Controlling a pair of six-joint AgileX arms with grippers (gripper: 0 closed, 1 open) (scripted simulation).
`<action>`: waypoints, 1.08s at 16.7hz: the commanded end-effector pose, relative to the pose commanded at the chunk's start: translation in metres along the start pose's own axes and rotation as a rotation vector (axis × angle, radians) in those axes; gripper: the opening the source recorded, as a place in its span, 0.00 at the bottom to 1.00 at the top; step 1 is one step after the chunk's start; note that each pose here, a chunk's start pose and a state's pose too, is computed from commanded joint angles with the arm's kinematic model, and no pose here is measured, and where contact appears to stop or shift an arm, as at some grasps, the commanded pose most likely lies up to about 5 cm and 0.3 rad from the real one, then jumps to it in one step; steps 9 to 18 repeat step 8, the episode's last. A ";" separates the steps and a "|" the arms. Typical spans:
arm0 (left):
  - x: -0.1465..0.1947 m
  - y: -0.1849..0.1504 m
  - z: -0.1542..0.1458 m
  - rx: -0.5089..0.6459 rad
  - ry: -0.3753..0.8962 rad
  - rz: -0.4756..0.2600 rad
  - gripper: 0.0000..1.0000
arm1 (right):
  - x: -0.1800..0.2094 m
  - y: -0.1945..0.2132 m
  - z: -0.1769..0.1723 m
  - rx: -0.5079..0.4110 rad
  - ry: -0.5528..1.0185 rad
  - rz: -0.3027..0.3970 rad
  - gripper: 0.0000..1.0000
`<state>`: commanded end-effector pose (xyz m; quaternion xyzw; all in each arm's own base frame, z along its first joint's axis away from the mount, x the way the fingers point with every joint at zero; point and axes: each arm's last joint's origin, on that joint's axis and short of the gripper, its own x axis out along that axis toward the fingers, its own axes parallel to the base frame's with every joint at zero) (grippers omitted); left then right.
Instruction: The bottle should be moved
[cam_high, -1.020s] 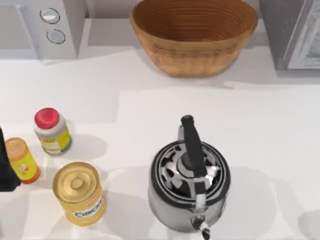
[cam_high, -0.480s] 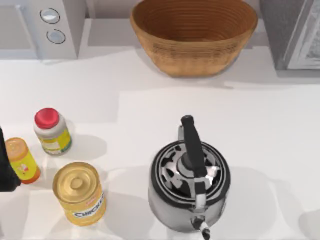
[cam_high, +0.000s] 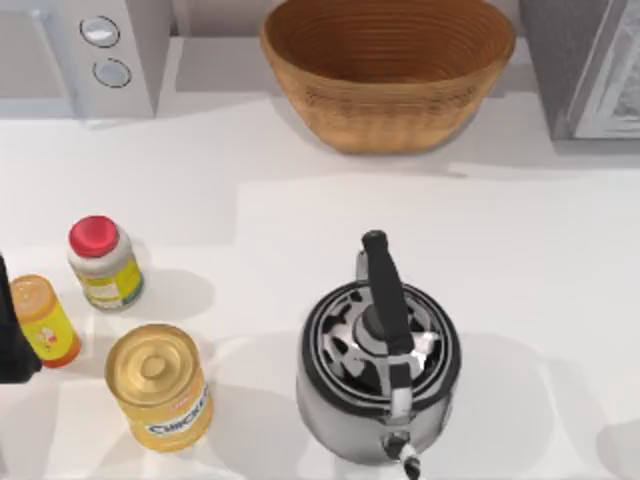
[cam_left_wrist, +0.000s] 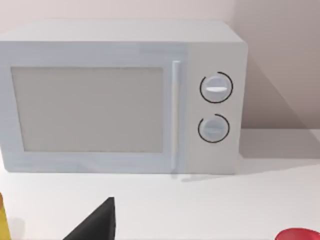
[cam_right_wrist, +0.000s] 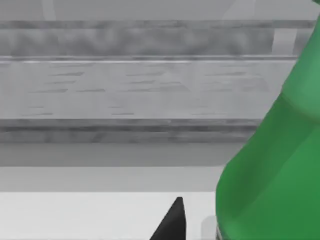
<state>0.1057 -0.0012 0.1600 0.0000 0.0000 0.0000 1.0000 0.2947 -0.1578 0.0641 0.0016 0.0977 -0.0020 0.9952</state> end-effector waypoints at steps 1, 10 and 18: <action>0.000 0.000 0.000 0.000 0.000 0.000 1.00 | 0.000 0.000 0.000 0.000 0.000 0.000 0.90; 0.000 0.000 0.000 0.000 0.000 0.000 1.00 | 0.000 0.000 0.000 0.000 0.000 0.000 1.00; 0.000 0.000 0.000 0.000 0.000 0.000 1.00 | 0.000 0.000 0.000 0.000 0.000 0.000 1.00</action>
